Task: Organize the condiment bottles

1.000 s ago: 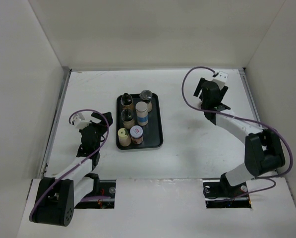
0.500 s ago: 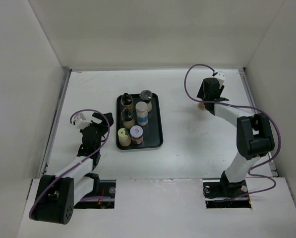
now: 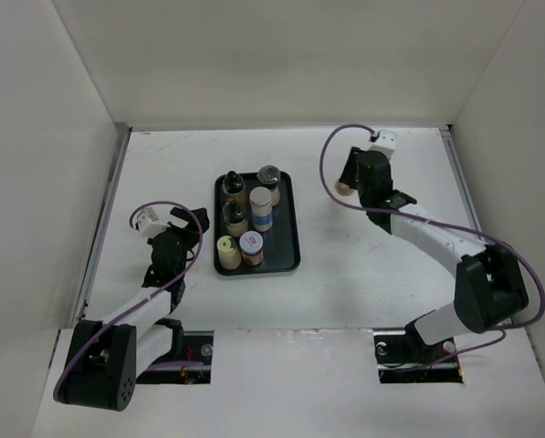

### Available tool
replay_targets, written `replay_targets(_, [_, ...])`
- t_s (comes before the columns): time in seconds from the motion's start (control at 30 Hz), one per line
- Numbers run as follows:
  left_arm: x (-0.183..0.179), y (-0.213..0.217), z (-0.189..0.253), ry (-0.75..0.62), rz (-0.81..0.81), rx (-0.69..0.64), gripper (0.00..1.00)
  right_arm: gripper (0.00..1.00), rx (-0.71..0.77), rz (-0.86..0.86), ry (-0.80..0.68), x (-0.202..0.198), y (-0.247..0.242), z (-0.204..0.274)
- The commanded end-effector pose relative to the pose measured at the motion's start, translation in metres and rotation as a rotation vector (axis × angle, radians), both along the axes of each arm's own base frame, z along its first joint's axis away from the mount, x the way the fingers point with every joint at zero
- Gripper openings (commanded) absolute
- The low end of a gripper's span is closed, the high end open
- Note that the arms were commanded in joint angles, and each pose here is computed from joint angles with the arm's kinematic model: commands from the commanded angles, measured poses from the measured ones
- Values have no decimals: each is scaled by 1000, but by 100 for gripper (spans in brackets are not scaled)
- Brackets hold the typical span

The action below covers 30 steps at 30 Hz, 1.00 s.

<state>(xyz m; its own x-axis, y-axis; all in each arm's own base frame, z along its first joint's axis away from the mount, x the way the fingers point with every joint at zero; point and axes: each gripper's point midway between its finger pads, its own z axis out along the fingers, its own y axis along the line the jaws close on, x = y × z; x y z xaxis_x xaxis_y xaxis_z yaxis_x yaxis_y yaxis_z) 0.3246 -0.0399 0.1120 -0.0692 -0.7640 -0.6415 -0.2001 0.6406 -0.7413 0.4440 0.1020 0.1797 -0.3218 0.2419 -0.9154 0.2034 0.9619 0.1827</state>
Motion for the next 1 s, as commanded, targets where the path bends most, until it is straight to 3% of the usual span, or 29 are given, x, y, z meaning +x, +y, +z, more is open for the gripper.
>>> replay_targets(0.0, [4, 2, 17, -64, 8, -3, 100, 42, 65, 165, -128, -27, 71, 47])
replay_targets(0.27, [5, 3, 11, -34, 15, 7, 100, 43, 78, 515, -91, -113, 193, 27])
replay_targets(0.63, [2, 10, 17, -33, 32, 35, 100, 45, 18, 639, 10, -145, 251, -30])
replay_targets(0.73, [2, 10, 18, -26, 33, 44, 100, 56, 11, 653, 25, -151, 257, -40])
replay_targets(0.93, [4, 9, 16, -8, 30, 50, 100, 100, 18, 626, -48, -156, 243, -14])
replay_targets(0.97, [4, 7, 18, -11, 27, 50, 100, 100, 21, 620, -66, -156, 238, -6])
